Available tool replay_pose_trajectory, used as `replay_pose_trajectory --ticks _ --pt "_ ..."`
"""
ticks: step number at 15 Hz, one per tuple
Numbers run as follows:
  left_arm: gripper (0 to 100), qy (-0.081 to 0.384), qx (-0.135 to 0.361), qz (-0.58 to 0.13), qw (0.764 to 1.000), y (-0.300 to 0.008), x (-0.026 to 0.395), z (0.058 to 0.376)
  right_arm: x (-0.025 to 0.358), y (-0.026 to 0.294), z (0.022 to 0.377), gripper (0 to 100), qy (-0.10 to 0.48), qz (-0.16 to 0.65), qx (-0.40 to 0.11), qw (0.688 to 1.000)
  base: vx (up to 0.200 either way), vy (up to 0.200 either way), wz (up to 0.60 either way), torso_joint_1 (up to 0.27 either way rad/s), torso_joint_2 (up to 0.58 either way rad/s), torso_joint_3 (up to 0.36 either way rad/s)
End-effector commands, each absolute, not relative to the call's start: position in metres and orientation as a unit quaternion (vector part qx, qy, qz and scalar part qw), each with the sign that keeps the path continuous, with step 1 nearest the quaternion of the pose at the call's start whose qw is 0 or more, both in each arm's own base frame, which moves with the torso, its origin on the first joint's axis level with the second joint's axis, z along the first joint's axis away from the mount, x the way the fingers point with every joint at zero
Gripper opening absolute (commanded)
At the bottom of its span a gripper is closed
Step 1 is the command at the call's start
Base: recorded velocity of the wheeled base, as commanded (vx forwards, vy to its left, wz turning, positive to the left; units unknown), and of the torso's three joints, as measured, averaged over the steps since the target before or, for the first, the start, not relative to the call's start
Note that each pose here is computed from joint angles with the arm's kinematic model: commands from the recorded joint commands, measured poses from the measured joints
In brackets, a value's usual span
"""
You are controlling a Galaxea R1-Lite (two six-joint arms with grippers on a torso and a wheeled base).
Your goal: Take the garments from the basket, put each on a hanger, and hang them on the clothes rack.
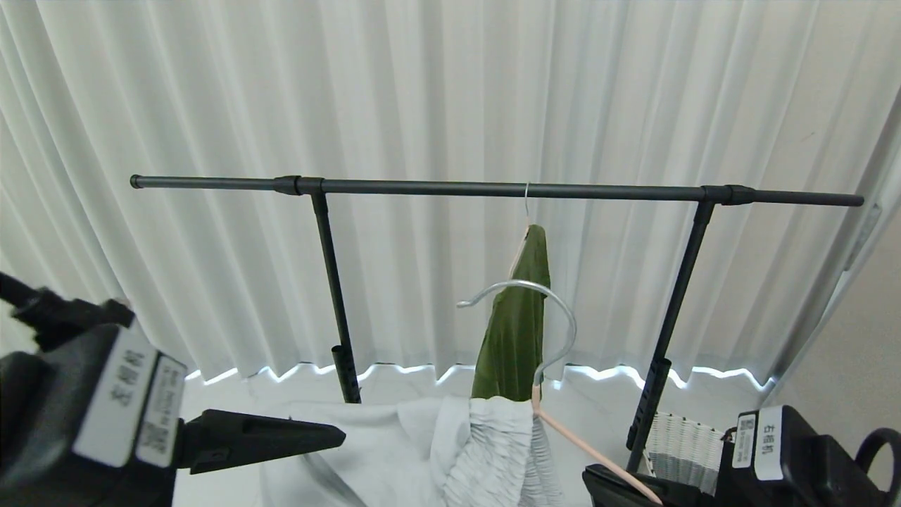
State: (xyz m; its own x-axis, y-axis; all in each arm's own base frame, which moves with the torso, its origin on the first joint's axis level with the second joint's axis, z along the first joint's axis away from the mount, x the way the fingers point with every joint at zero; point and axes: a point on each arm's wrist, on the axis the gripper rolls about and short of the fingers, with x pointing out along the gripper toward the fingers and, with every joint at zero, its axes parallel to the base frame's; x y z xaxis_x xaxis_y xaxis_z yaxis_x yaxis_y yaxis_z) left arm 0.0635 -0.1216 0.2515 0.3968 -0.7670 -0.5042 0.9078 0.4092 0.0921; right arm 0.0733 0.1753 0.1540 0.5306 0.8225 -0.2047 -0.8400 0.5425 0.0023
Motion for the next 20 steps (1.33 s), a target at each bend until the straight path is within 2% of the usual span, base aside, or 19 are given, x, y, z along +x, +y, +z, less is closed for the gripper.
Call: replay_pose_trajectory --ticks 1,6,9,13,17,20 --pt "100 0.168 0.172 -0.516 0.822 -0.108 0.057 0.259 0.079 0.17 0.154 0 0.09 0.464 -0.045 0.88 0.0 0.0 0.0 0.0 0.0 0.0" --pt "100 0.155 0.189 -0.52 0.819 -0.108 0.057 0.26 0.078 0.17 0.155 0 0.087 0.471 -0.051 0.876 0.0 0.0 0.0 0.0 0.0 0.0" --pt "100 0.171 0.193 -0.502 0.825 -0.114 0.067 0.256 0.073 0.167 0.156 0 0.07 0.493 -0.067 0.864 0.0 0.0 0.0 0.0 0.0 0.0" --pt "100 0.201 0.205 -0.506 0.813 -0.136 0.08 0.238 0.068 0.162 0.157 0 0.052 0.522 -0.087 0.847 0.0 0.0 0.0 0.0 0.0 0.0" --pt "100 0.225 0.2 -0.55 0.779 -0.149 0.084 0.221 0.059 0.165 0.157 0 0.045 0.545 -0.095 0.832 0.0 0.0 0.0 0.0 0.0 0.0" --pt "100 0.236 0.197 -0.543 0.782 -0.149 0.088 0.217 0.052 0.168 0.155 0 0.045 0.562 -0.099 0.82 0.0 0.0 0.0 0.0 0.0 0.0"
